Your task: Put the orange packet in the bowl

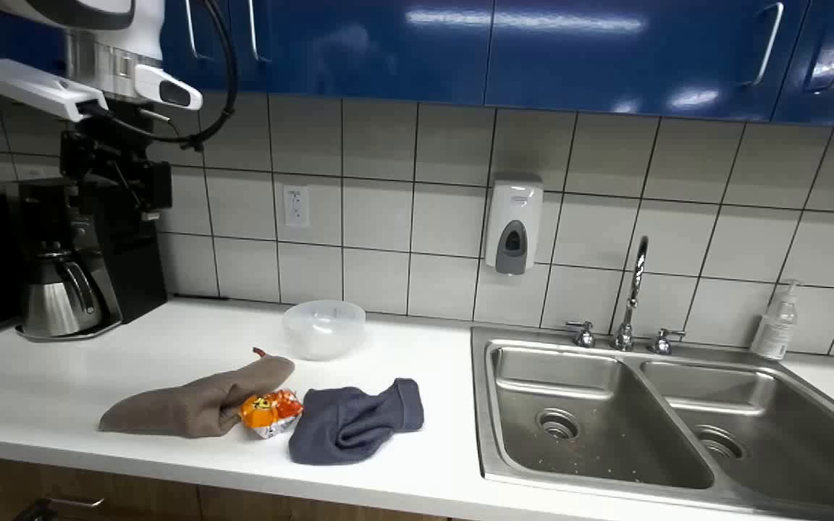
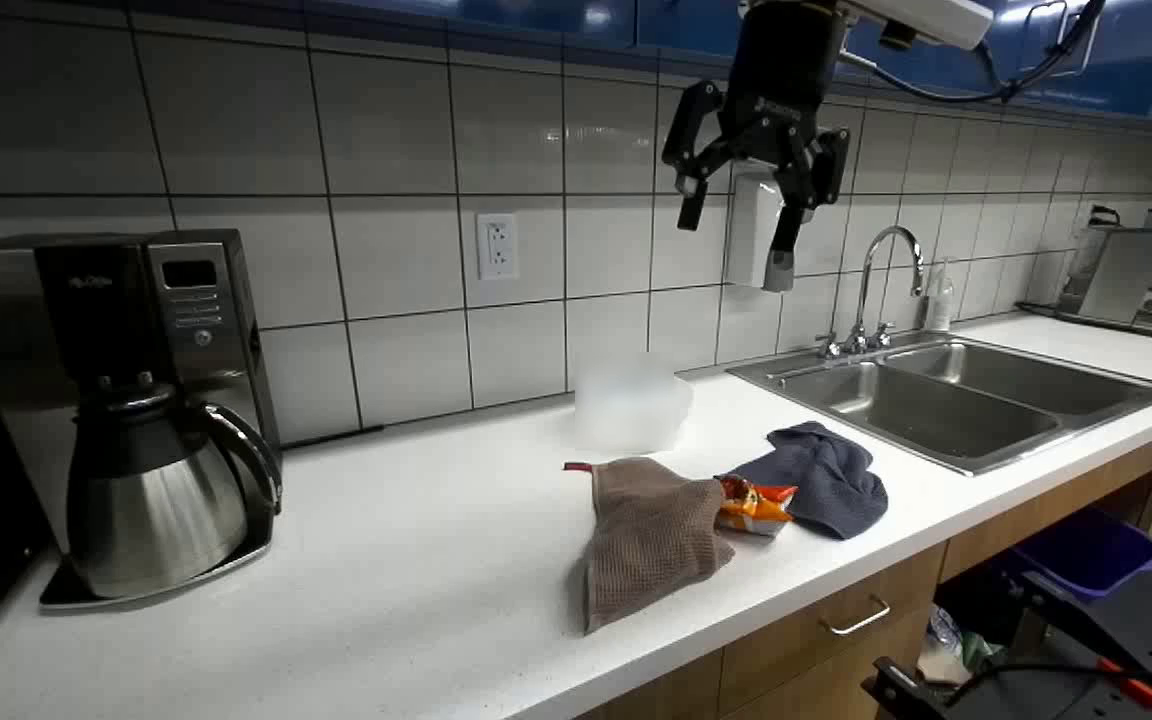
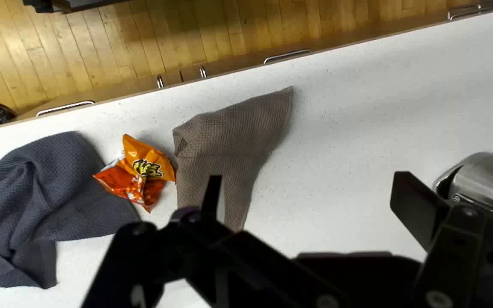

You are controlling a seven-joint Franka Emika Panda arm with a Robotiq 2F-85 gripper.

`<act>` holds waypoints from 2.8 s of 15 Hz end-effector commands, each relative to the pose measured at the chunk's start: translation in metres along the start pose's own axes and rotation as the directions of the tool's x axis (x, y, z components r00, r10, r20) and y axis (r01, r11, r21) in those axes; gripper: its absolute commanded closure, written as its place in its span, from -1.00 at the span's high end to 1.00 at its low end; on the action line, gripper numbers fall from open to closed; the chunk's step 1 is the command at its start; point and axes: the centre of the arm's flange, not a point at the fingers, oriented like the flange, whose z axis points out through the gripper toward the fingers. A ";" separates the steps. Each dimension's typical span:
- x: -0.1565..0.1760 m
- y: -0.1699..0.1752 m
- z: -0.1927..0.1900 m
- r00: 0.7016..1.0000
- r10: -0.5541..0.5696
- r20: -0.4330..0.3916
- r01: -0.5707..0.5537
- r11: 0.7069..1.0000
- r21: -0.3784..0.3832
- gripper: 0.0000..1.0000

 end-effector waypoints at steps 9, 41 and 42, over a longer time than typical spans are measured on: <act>0.000 0.000 0.000 1.000 0.000 0.001 0.000 1.000 0.000 1.00; 0.176 0.145 0.204 0.973 -0.186 0.138 0.203 0.972 -0.121 1.00; 0.179 0.145 0.211 0.971 -0.190 0.148 0.209 0.970 -0.124 1.00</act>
